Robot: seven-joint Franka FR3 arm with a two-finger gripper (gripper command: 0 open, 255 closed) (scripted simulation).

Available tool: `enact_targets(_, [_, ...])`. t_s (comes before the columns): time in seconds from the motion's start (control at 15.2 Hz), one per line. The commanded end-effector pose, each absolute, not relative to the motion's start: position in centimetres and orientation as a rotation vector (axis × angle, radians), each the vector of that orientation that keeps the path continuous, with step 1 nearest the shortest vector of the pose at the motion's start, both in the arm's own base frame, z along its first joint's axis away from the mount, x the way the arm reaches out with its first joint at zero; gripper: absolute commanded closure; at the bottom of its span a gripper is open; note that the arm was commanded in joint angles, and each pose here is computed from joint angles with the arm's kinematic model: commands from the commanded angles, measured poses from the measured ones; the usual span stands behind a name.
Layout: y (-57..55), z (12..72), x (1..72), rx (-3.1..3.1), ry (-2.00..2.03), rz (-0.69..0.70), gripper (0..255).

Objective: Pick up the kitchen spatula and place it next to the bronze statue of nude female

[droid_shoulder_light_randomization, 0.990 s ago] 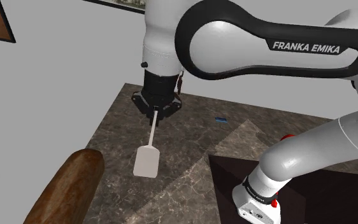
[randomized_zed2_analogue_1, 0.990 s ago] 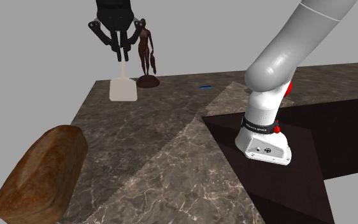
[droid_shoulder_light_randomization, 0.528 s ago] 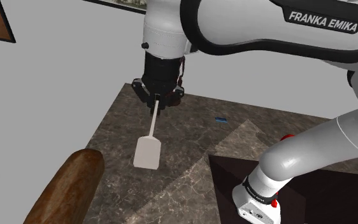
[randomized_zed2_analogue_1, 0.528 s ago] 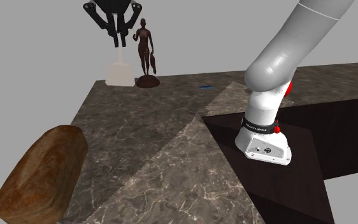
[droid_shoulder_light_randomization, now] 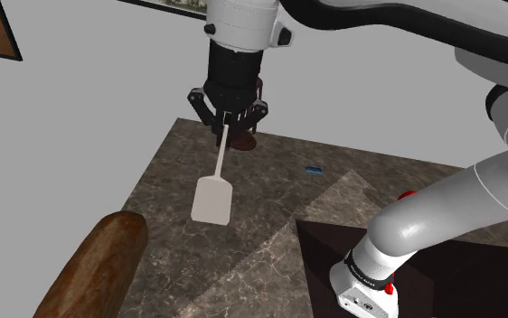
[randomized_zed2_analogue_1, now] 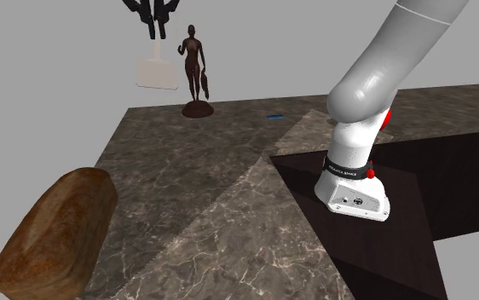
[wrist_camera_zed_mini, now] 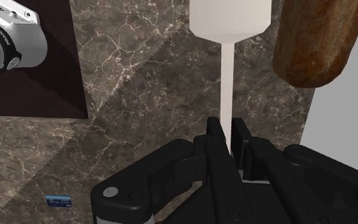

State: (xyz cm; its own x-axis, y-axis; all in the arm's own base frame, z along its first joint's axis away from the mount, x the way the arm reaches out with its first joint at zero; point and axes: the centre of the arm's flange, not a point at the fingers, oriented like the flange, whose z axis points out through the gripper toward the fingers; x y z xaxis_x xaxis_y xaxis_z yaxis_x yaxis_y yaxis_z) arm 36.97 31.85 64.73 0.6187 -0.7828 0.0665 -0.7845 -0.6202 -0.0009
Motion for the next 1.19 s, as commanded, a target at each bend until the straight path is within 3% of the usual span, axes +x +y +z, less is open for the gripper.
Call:
enact_targets(0.0, [31.9, 65.8, 37.0, 2.801, -1.356, 0.093, 255])
enact_targets(0.86, [31.9, 72.1, 37.0, 2.801, -1.356, 0.093, 255])
enact_targets(1.12, [27.3, 72.1, 39.7, 2.801, -1.356, 0.093, 255])
